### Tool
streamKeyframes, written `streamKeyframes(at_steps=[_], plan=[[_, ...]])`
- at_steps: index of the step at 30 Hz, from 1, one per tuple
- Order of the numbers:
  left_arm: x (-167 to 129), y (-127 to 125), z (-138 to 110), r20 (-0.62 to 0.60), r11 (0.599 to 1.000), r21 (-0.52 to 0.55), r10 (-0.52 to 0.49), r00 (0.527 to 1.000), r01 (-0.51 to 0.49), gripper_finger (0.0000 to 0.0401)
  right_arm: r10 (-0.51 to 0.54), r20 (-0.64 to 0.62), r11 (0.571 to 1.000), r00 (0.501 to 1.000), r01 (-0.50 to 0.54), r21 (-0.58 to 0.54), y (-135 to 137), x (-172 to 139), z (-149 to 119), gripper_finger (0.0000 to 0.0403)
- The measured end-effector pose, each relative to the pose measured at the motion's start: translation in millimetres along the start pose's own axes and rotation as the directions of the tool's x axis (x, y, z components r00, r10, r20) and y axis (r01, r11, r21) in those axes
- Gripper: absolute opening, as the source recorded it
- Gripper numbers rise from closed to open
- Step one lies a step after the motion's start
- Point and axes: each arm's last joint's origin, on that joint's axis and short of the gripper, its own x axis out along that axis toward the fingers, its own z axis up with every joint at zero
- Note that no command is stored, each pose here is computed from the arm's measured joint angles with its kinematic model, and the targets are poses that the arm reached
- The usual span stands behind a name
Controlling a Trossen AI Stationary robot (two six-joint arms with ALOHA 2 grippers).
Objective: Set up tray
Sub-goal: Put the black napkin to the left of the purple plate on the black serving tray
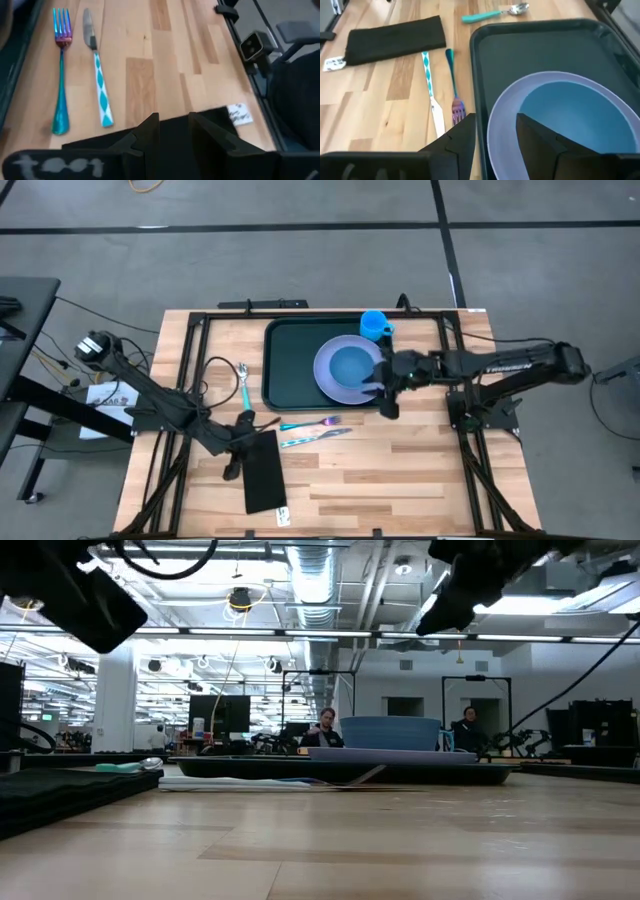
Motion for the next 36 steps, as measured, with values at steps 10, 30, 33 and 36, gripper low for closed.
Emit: streamKeyframes(at_steps=[10,30,33,36], plan=[[22,-31,14,-0.122,0.986,-0.157,-0.068,0.990,0.048,0.0094,-0.011,0.024,1.000,1.000,0.012,-0.022,16,18,-14,0.0133],[97,-99,-16,-0.389,0.910,-0.387,-0.016,0.921,-0.147,0.0094,0.084,0.028,0.994,0.996,-0.082,-0.066,45,21,-15,0.0132],[103,-104,-15,-0.442,0.899,-0.393,-0.001,0.897,-0.193,0.0094,0.092,0.027,0.993,0.995,-0.090,-0.071,48,20,-16,0.0134],[104,-106,-14,-0.465,0.897,-0.377,0.032,0.884,-0.230,0.0094,0.102,0.026,0.992,0.994,-0.099,-0.078,50,19,-16,0.0134]])
